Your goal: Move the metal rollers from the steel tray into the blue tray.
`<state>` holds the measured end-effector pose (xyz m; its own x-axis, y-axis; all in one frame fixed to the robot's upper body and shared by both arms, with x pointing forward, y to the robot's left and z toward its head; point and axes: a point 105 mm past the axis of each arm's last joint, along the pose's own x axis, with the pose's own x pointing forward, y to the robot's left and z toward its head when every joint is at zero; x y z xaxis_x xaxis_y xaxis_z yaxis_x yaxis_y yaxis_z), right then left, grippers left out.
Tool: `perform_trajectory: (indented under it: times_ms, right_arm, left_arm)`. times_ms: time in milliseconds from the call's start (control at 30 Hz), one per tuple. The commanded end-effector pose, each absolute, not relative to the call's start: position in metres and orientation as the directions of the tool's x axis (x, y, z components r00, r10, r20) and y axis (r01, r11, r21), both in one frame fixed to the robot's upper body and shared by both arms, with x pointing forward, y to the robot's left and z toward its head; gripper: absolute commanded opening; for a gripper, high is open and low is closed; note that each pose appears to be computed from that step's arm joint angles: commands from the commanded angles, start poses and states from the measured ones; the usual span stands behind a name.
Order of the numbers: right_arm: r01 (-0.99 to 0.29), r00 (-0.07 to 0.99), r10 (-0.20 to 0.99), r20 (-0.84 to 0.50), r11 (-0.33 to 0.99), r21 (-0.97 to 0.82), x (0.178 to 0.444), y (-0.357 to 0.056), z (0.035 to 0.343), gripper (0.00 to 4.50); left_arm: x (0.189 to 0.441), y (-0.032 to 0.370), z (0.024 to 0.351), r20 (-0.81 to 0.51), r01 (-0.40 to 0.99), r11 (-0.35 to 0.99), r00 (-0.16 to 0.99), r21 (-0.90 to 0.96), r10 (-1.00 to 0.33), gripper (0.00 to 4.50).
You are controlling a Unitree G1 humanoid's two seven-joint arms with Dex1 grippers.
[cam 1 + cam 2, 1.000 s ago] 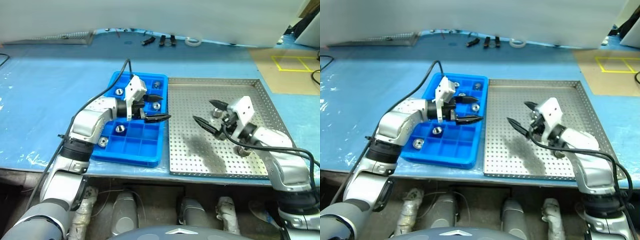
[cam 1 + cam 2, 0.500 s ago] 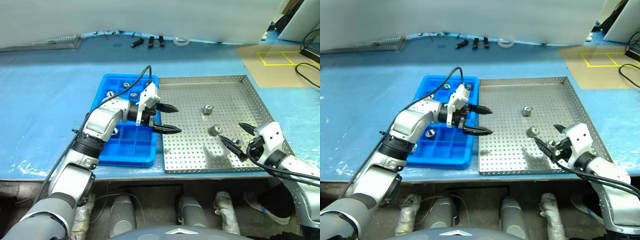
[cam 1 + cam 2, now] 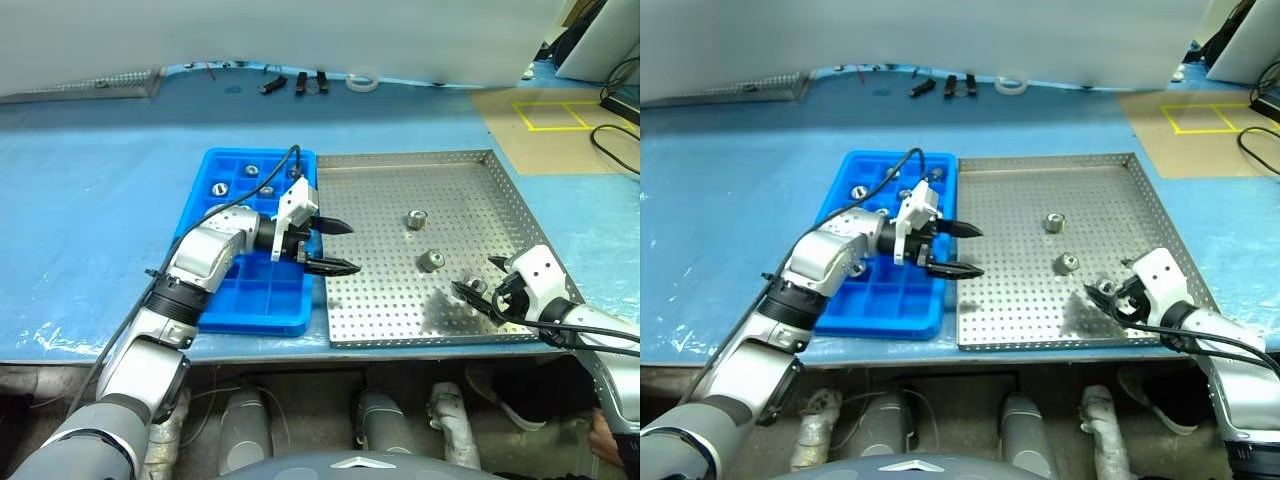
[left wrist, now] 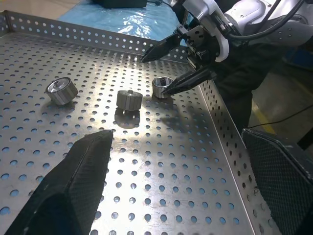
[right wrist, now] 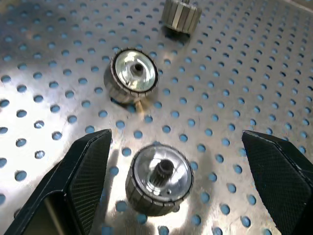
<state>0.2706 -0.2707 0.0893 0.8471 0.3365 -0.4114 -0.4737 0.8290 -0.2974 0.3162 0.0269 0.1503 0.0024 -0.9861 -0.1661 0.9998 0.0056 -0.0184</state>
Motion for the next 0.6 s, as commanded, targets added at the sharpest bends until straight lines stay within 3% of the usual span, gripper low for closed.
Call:
perform_trajectory:
  times_ms: [33, 400, 500, 600]
  right_arm:
    - [-0.502, 0.842, 0.366, -0.397, 0.802, -0.325, 0.272, -0.27, 0.098, 4.5]
    - [-0.5, 0.818, 0.338, -0.465, 0.818, -0.284, 0.269, -0.285, 0.068, 4.5]
    - [-0.52, 0.807, 0.362, -0.466, 0.809, -0.273, 0.268, -0.282, 0.067, 3.92]
    - [-0.532, 0.805, 0.376, -0.46, 0.8, -0.277, 0.27, -0.278, 0.069, 2.95]
  left_arm:
    - [0.314, 0.028, 0.159, -0.149, 0.999, 0.006, 0.011, 0.033, -0.989, 4.46]
    - [0.309, 0.027, 0.158, -0.156, 0.999, 0.005, 0.011, 0.038, -0.988, 4.46]
    - [0.308, 0.027, 0.16, -0.156, 0.999, -0.003, 0.004, 0.044, -0.988, 4.5]
    - [0.308, 0.026, 0.162, -0.153, 0.999, -0.003, 0.004, 0.046, -0.988, 4.5]
